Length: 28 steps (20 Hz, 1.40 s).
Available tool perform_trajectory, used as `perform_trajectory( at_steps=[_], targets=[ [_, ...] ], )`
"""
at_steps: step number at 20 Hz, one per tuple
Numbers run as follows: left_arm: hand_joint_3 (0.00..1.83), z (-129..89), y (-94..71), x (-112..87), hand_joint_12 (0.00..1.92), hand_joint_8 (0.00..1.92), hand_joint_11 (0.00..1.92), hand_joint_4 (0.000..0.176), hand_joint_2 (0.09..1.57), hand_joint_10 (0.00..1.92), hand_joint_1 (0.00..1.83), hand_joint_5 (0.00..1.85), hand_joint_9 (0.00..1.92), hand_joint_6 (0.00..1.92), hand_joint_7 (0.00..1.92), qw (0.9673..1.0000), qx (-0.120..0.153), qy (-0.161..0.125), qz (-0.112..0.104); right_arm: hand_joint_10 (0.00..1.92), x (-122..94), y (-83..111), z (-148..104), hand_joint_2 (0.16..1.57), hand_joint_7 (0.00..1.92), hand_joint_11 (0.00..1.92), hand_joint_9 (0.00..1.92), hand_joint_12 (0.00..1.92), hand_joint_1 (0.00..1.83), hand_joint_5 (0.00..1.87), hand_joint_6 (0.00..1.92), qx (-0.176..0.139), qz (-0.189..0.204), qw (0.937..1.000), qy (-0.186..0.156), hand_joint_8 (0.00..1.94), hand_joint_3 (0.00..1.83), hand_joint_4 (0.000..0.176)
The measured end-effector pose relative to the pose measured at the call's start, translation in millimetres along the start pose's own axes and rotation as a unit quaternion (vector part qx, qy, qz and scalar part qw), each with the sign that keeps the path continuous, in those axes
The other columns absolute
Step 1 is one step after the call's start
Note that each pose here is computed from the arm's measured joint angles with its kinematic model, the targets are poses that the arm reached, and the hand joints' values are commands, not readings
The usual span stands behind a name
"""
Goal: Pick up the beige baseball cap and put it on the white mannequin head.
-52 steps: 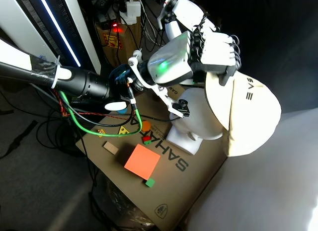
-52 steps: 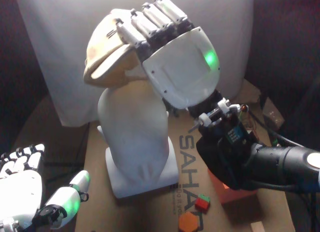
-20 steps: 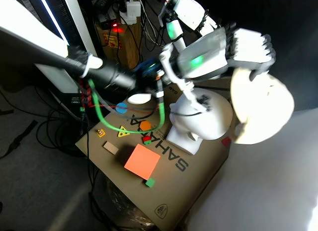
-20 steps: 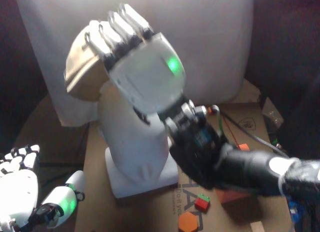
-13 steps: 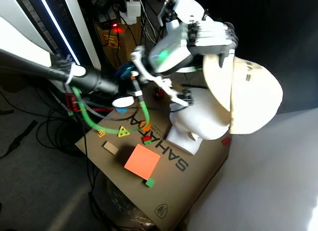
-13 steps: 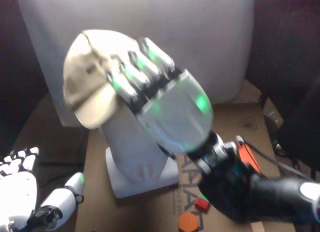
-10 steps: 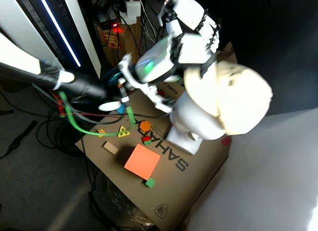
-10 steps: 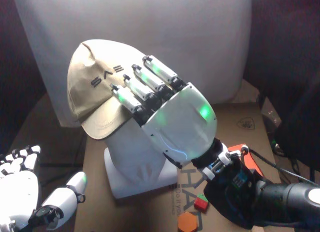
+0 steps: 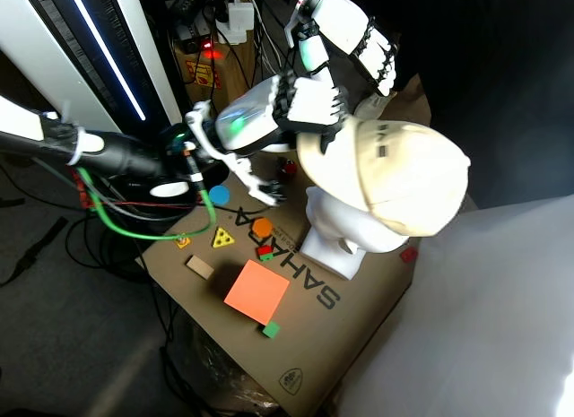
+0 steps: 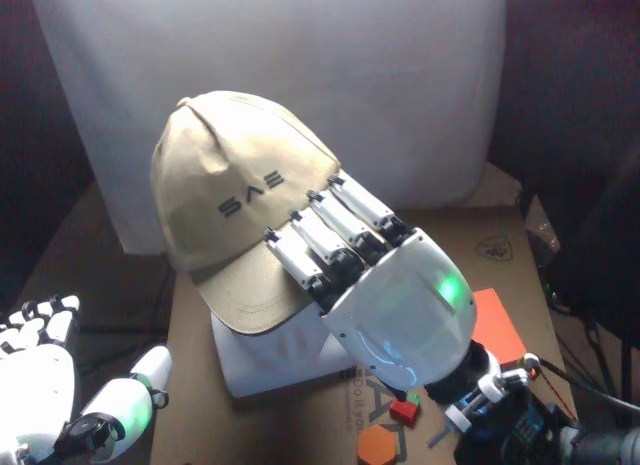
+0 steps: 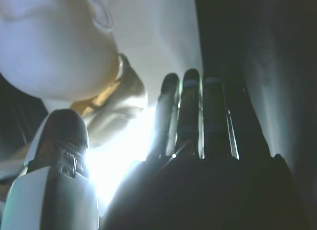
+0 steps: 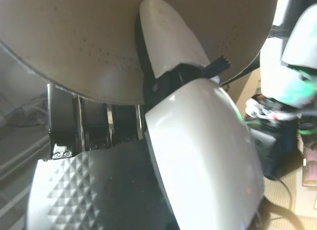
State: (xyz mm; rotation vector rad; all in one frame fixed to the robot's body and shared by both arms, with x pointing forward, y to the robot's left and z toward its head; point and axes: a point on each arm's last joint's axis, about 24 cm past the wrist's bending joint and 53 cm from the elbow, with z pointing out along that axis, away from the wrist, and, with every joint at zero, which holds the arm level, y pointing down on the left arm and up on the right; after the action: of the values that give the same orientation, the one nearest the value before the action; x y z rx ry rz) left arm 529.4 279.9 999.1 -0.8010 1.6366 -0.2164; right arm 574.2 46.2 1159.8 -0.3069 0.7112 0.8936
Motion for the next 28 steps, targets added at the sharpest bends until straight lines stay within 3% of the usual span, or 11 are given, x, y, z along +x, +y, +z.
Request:
perform_trajectory(
  at_steps=[5,7,10,14,18,20,21,23,28],
  targets=[
    [0.00,0.3,-5.1,0.4,0.58,0.00,0.00,0.000,1.14,0.00,0.00,0.18,0.15,0.00,0.18,0.9998,0.013,0.001,-0.011,1.38,11.7,-15.3,-2.0,1.17,0.91,0.69,0.77,1.68,1.21,0.85,1.09,0.026,-0.006,0.9993,0.027,1.27,0.00,0.000],
    [0.00,0.2,-6.5,0.4,0.58,0.00,0.00,0.000,1.14,0.00,0.00,0.17,0.15,0.00,0.18,0.9996,0.019,0.002,-0.018,1.38,34.0,-14.6,0.0,1.17,0.92,0.68,0.78,1.68,1.21,0.85,1.08,0.022,0.003,0.9975,0.068,1.26,0.00,0.000],
    [0.00,-0.3,-5.8,1.0,0.58,0.00,0.00,0.000,1.14,0.00,0.00,0.17,0.15,0.00,0.18,0.9996,0.021,0.003,-0.019,1.37,50.7,-14.2,8.3,1.16,0.93,0.70,0.78,1.67,1.21,0.87,1.05,0.026,0.015,0.9950,0.095,1.24,0.00,0.000],
    [0.00,-0.4,-7.8,1.2,0.56,0.00,0.00,0.000,1.14,0.00,0.00,0.17,0.15,0.00,0.18,0.9995,0.025,0.004,-0.020,1.35,55.9,-10.3,9.1,1.16,0.94,0.71,0.80,1.66,1.22,0.87,1.03,0.025,0.016,0.9943,0.102,1.24,0.00,0.000],
    [0.00,-1.2,-15.4,2.4,0.55,0.00,0.00,0.000,1.14,0.00,0.00,0.16,0.15,0.00,0.16,0.9989,0.041,0.006,-0.022,1.34,66.2,3.5,-17.6,1.16,0.95,0.71,0.78,1.65,1.22,0.87,1.03,0.022,0.011,0.9918,0.126,1.23,0.00,0.000],
    [0.00,-4.6,-20.7,6.0,0.55,0.00,0.00,0.000,1.14,0.00,0.00,0.16,0.15,0.00,0.16,0.9983,0.051,0.011,-0.024,1.33,66.9,3.8,-23.2,1.16,0.94,0.66,0.75,1.66,1.22,0.86,1.05,0.042,0.002,0.9912,0.126,1.24,0.00,0.000],
    [0.00,-9.2,-22.5,10.3,0.55,0.00,0.00,0.000,1.14,0.00,0.00,0.16,0.15,0.00,0.16,0.9982,0.052,0.018,-0.026,1.50,66.3,4.8,-24.7,1.18,0.91,0.65,0.73,1.67,1.33,0.81,1.06,0.042,0.001,0.9912,0.125,1.20,0.00,0.000],
    [0.00,-19.2,-22.3,22.8,0.54,0.00,0.00,0.000,1.14,0.00,0.00,0.16,0.15,0.00,0.16,0.9979,0.048,0.036,-0.026,1.34,67.4,5.4,-29.9,1.16,0.95,0.67,0.75,1.65,1.22,0.86,1.04,0.048,0.002,0.9907,0.127,1.23,0.00,0.000],
    [0.00,-32.6,-25.8,29.6,0.54,0.00,0.00,0.000,1.15,0.00,0.00,0.16,0.15,0.00,0.16,0.9977,0.047,0.040,-0.029,1.31,74.4,2.4,-33.0,1.16,0.94,0.67,0.76,1.63,1.22,0.86,1.04,0.070,0.007,0.9871,0.144,1.24,0.00,0.000]
  ],
)
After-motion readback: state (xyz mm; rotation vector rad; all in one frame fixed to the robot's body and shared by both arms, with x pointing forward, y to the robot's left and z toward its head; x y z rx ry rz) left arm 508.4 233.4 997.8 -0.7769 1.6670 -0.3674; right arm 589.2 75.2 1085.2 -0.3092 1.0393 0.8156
